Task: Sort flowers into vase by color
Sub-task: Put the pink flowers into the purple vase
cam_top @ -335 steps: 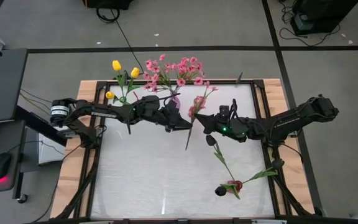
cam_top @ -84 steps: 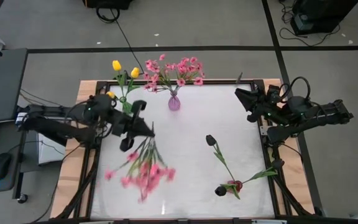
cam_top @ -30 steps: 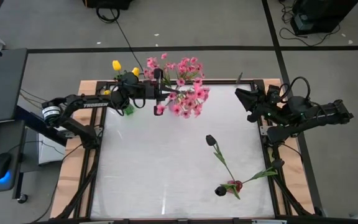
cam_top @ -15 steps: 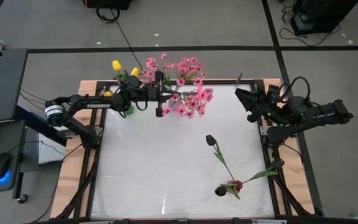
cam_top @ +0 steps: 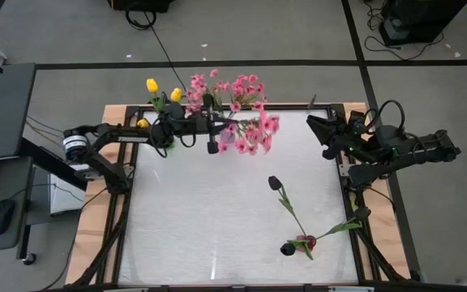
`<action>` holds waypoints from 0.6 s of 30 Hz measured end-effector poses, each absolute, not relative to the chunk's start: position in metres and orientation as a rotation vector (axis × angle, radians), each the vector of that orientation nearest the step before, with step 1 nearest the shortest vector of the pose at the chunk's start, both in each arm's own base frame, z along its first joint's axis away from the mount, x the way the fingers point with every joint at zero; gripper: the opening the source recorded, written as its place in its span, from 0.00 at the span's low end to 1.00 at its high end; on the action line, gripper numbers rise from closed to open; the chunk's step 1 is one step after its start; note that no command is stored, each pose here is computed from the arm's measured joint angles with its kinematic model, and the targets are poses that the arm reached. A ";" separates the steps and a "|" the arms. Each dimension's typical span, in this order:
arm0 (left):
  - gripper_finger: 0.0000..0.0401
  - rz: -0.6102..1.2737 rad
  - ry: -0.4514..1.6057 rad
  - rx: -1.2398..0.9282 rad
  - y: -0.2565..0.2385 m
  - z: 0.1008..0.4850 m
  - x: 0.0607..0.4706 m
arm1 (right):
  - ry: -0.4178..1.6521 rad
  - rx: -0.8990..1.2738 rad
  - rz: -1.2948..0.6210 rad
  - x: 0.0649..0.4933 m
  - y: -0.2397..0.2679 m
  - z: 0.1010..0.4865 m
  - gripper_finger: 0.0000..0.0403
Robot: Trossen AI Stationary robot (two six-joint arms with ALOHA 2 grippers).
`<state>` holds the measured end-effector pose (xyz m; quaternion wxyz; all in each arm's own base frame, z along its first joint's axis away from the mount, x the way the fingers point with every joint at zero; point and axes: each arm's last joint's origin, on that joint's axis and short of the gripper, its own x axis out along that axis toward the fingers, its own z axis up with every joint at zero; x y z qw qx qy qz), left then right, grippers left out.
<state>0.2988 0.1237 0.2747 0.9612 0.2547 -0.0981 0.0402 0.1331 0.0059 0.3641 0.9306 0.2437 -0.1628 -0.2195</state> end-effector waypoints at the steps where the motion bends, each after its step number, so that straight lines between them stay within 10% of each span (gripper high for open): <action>1: 0.01 0.089 -0.210 0.510 0.125 0.273 0.301 | -0.334 0.499 -0.449 0.133 0.006 0.364 0.28; 18: 0.01 0.179 -0.189 0.500 0.133 0.254 0.311 | -0.334 0.499 -0.449 0.133 0.006 0.364 0.28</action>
